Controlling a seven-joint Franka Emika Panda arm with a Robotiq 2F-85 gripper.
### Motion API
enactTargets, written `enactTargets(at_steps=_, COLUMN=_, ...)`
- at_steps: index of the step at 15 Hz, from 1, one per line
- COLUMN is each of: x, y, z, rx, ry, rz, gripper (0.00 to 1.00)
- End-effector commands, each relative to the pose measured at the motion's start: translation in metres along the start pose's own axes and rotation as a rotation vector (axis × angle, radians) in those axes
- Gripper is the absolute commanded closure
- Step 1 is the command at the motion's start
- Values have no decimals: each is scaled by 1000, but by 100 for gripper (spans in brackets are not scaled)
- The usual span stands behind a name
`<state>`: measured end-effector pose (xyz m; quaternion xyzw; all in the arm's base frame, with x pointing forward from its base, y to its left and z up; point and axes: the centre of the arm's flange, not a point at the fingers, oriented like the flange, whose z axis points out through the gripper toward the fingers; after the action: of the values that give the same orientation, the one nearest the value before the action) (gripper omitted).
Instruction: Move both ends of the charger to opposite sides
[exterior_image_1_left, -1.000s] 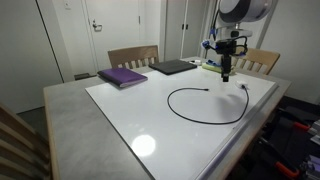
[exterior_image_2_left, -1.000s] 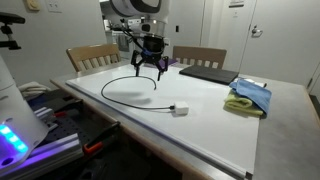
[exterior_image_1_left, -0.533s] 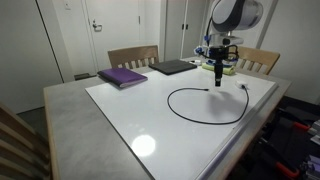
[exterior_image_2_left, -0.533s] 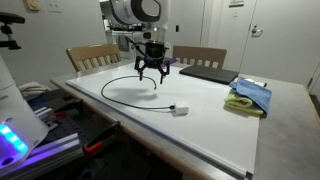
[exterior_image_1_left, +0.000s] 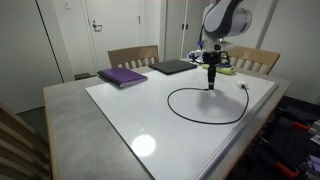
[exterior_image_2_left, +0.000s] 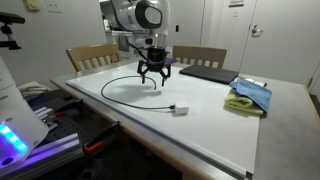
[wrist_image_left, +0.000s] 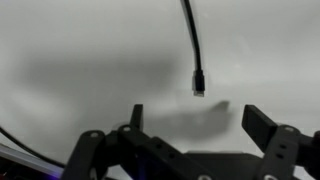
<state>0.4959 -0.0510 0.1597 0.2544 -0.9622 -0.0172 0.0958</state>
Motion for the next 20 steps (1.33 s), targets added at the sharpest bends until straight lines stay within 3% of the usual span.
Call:
enactTargets(at_steps=1, x=-22, y=-4, z=6, rx=25, ry=10, rz=14, gripper=0)
enactTargets(at_steps=15, x=-37, y=6, z=29, rx=78, ry=74, rz=19, gripper=0)
enactTargets(at_steps=17, x=-37, y=6, z=31, rx=84, ry=75, rz=18, gripper=25)
enactTargets(at_steps=20, x=-37, y=3, z=25, rx=92, ry=71, rz=18, gripper=48)
